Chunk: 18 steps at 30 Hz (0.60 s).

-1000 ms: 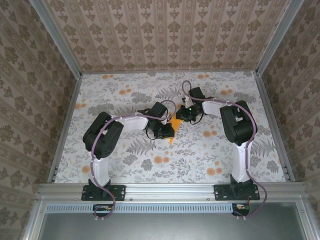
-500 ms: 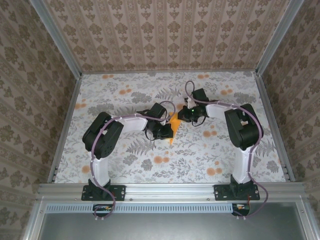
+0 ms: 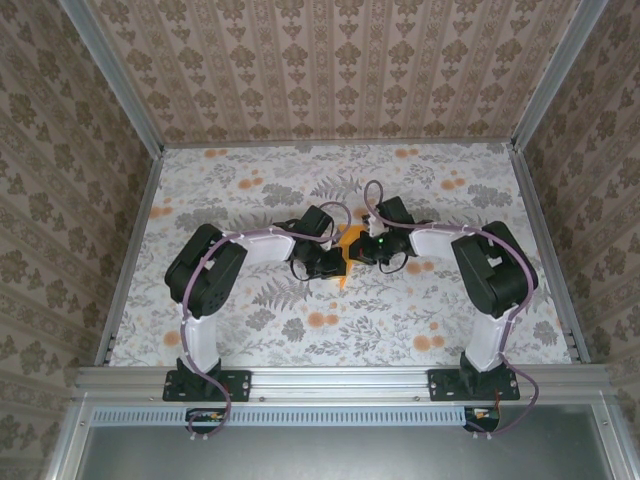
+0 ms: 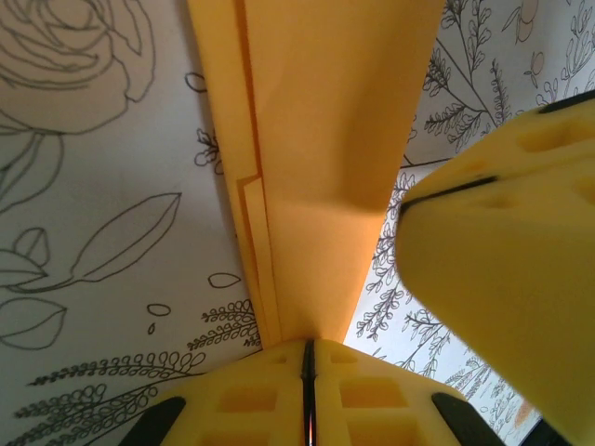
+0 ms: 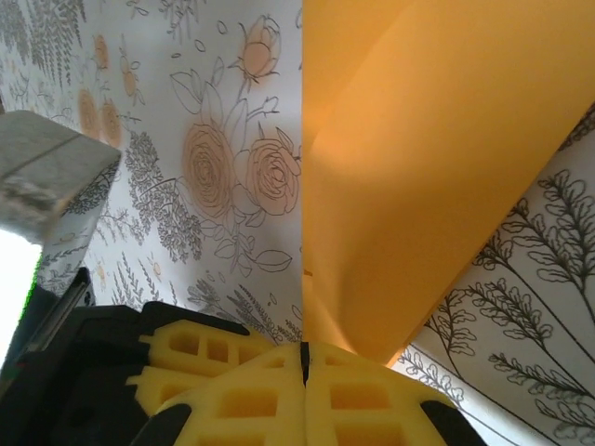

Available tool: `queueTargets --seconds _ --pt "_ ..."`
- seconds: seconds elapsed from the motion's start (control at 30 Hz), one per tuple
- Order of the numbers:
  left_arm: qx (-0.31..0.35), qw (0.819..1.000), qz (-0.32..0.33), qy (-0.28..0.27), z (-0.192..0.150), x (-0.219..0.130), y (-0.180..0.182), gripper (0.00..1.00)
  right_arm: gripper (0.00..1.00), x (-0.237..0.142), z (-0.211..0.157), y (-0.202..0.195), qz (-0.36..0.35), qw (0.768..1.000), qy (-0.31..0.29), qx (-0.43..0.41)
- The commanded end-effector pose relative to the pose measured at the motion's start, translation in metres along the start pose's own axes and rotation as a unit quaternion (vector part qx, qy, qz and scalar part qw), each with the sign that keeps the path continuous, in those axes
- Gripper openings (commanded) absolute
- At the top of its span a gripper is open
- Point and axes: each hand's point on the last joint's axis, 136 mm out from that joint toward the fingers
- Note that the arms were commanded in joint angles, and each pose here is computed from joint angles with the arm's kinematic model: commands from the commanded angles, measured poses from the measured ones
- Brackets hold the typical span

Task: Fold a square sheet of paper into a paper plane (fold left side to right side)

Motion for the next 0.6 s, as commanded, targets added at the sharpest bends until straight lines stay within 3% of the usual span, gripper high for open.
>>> queueTargets --seconds 0.0,0.3,0.57 --pt "-0.019 0.997 0.058 0.041 -0.029 0.01 0.03 0.1 0.06 0.01 -0.002 -0.001 0.007 1.0 0.011 0.01" --pt "-0.004 0.999 0.045 0.029 -0.021 0.002 0.02 0.11 0.06 0.02 -0.001 -0.018 -0.03 0.999 0.021 0.021" --pt "0.046 0.998 -0.02 -0.028 0.008 -0.036 -0.028 0.16 0.05 0.025 -0.009 -0.047 -0.091 0.994 0.038 0.049"
Point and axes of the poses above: each hand's point on the last joint's axis, 136 mm out from that joint toward the fingers, its own x axis out along the fingers, its own y axis along the line the jaws close on, z = x × y, and after that the axes turned 12 degrees about x, right-handed
